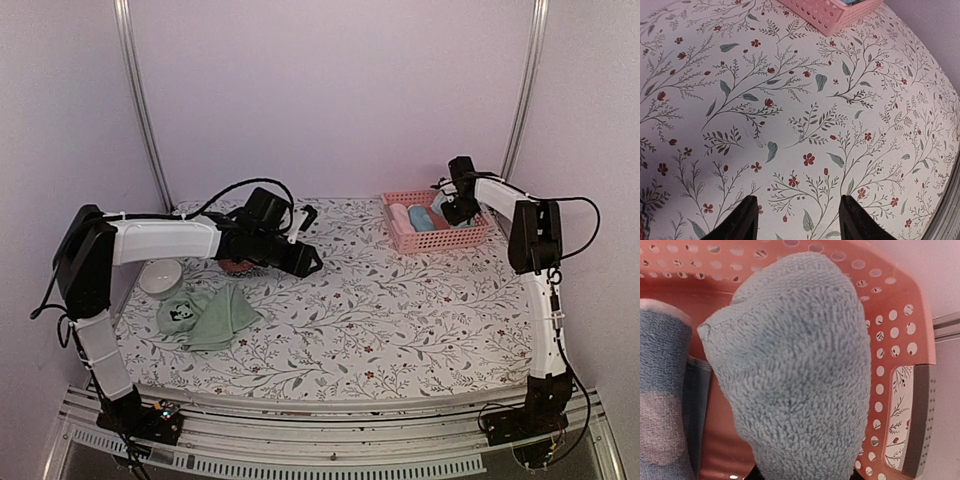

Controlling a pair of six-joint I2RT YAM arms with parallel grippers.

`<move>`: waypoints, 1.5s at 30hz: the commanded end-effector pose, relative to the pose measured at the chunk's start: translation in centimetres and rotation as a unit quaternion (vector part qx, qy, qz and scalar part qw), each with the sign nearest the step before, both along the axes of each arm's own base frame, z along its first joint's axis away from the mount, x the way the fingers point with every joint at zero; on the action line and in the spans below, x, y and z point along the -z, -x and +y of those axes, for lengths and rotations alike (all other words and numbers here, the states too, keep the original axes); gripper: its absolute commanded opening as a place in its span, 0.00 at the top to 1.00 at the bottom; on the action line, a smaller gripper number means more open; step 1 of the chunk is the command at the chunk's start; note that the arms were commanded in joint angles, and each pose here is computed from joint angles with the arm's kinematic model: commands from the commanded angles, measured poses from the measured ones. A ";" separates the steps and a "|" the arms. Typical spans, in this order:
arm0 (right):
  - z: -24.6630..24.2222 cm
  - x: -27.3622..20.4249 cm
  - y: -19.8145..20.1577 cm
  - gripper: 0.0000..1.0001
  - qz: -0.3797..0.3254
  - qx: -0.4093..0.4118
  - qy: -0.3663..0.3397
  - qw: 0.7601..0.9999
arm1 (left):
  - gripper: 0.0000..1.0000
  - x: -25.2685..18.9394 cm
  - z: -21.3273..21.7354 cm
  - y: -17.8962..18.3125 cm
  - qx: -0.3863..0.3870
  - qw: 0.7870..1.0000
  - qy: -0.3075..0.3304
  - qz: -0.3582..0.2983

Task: Roll the towels
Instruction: Place the bin in the storage box.

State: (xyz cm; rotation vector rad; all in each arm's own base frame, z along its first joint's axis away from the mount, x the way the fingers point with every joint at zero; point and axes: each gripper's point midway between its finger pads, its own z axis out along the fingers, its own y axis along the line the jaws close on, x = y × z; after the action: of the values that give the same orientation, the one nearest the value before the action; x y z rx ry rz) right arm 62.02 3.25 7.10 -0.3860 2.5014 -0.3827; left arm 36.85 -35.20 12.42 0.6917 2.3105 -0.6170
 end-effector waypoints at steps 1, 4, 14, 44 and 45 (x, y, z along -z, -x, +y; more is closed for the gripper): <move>-0.8 1.0 -1.3 0.95 -0.017 0.018 0.025 0.999 | 0.43 0.3 0.2 -0.3 -0.002 1.000 0.006 0.013; -0.6 1.7 -1.3 0.95 -0.014 0.018 0.028 0.999 | 0.43 0.6 0.2 -0.2 -0.002 1.000 0.007 0.018; 3.2 2.3 -0.6 0.73 0.007 -0.023 -0.029 0.999 | 0.43 1.7 -0.2 0.1 0.004 0.999 0.011 0.036; 6.2 -4.1 2.5 0.33 0.023 -0.118 -0.140 0.983 | 0.43 3.0 0.2 0.6 0.010 0.999 0.001 0.053; 6.4 -4.4 2.7 0.32 0.023 -0.123 -0.144 0.982 | 0.43 3.1 0.1 0.6 0.011 0.998 0.001 0.054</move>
State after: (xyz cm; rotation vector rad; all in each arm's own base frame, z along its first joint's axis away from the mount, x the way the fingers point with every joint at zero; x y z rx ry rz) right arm 60.38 8.33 7.12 -0.5232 2.5271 -0.0102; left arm 36.17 -35.77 10.59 0.7041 2.3650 -0.6888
